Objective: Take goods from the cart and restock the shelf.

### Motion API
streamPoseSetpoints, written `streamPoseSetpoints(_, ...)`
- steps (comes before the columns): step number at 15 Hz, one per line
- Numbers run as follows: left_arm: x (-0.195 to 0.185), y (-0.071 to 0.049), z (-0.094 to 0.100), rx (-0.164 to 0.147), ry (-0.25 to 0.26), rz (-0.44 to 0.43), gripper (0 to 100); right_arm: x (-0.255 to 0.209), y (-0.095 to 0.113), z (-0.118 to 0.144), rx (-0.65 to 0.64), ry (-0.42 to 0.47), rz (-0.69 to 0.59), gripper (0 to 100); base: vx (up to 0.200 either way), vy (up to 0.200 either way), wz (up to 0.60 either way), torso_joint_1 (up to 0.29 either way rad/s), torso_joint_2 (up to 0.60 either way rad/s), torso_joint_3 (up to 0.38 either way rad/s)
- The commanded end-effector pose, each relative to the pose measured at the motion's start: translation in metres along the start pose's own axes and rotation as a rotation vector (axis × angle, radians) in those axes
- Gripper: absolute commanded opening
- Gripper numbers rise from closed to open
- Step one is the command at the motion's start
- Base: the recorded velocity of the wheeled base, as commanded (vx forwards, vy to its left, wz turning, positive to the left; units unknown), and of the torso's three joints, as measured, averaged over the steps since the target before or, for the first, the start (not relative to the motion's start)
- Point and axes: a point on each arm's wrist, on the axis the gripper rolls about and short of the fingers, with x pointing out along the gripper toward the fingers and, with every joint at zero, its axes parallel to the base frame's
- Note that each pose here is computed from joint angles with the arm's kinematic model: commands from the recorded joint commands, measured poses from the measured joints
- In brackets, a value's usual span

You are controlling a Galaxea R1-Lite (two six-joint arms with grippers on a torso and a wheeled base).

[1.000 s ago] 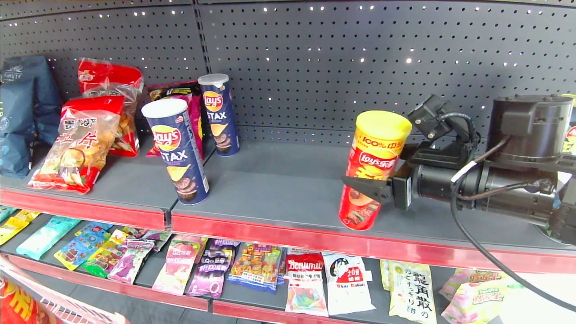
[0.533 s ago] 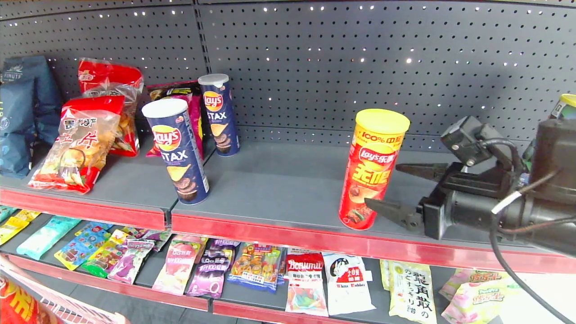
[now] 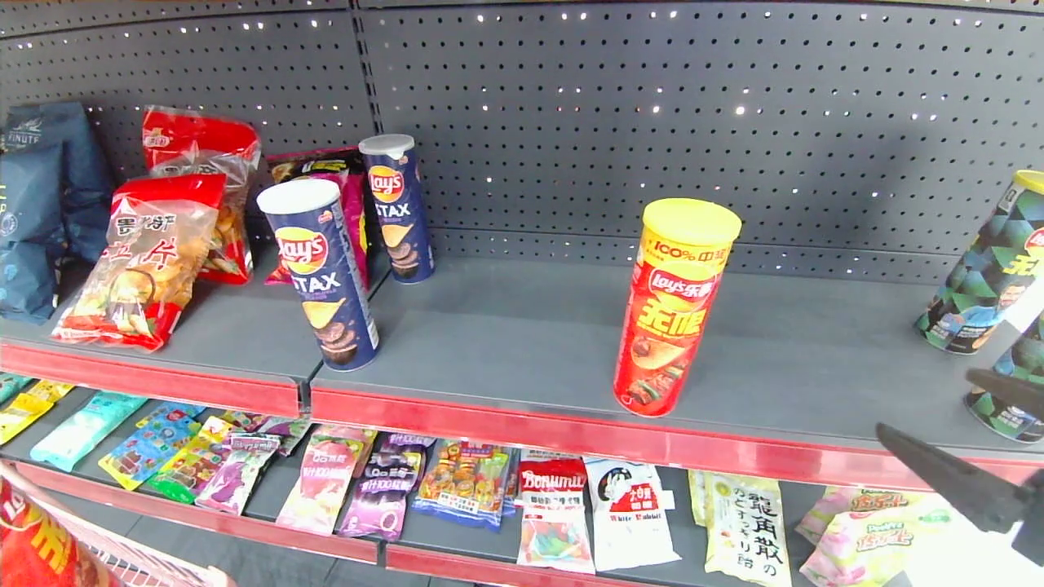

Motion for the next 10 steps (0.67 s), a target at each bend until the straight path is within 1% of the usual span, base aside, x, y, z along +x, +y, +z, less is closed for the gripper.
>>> streamPoseSetpoints(1,0.009,0.001,0.004,0.023,0.045,-0.001,0,-0.066,-0.004,-0.027,0.053,0.018,-0.229,100,0.000,0.000,0.00,0.000,0.00,0.000)
streamPoseSetpoints(2,0.013,0.001,0.006,0.026,0.056,-0.008,0,-0.086,-0.002,-0.024,0.056,0.063,-0.240,100,0.000,0.000,0.00,0.000,0.00,0.000)
streamPoseSetpoints(3,0.014,0.002,0.007,0.029,0.053,-0.010,0,-0.097,0.000,-0.024,0.058,0.098,-0.244,100,0.000,0.000,0.00,0.000,0.00,0.000)
streamPoseSetpoints(5,0.014,0.001,0.006,0.029,0.051,-0.012,0,-0.105,0.003,-0.030,0.060,0.093,-0.246,100,0.000,0.000,0.00,0.000,0.00,0.000)
streamPoseSetpoints(6,0.014,0.001,0.006,0.029,0.051,-0.012,0,-0.107,0.006,-0.046,0.052,0.085,-0.255,100,0.000,0.000,0.00,0.000,0.00,0.000)
streamPoseSetpoints(7,0.014,0.002,0.007,0.028,0.049,-0.013,0,-0.110,0.009,-0.062,0.029,0.072,-0.334,100,0.000,0.000,0.00,0.000,0.00,0.000)
streamPoseSetpoints(8,0.014,0.001,0.007,0.028,0.049,-0.015,0,-0.111,0.010,-0.069,0.028,0.064,-0.376,100,0.000,0.000,0.00,0.000,0.00,0.000)
streamPoseSetpoints(9,0.014,0.001,0.006,0.028,0.049,-0.015,0,-0.112,0.011,-0.073,0.028,0.047,-0.387,100,0.000,0.000,0.00,0.000,0.00,0.000)
streamPoseSetpoints(10,0.015,0.001,0.005,0.027,0.054,-0.023,0,-0.111,0.012,-0.079,0.025,0.048,-0.388,100,0.000,0.000,0.00,0.000,0.00,0.000)
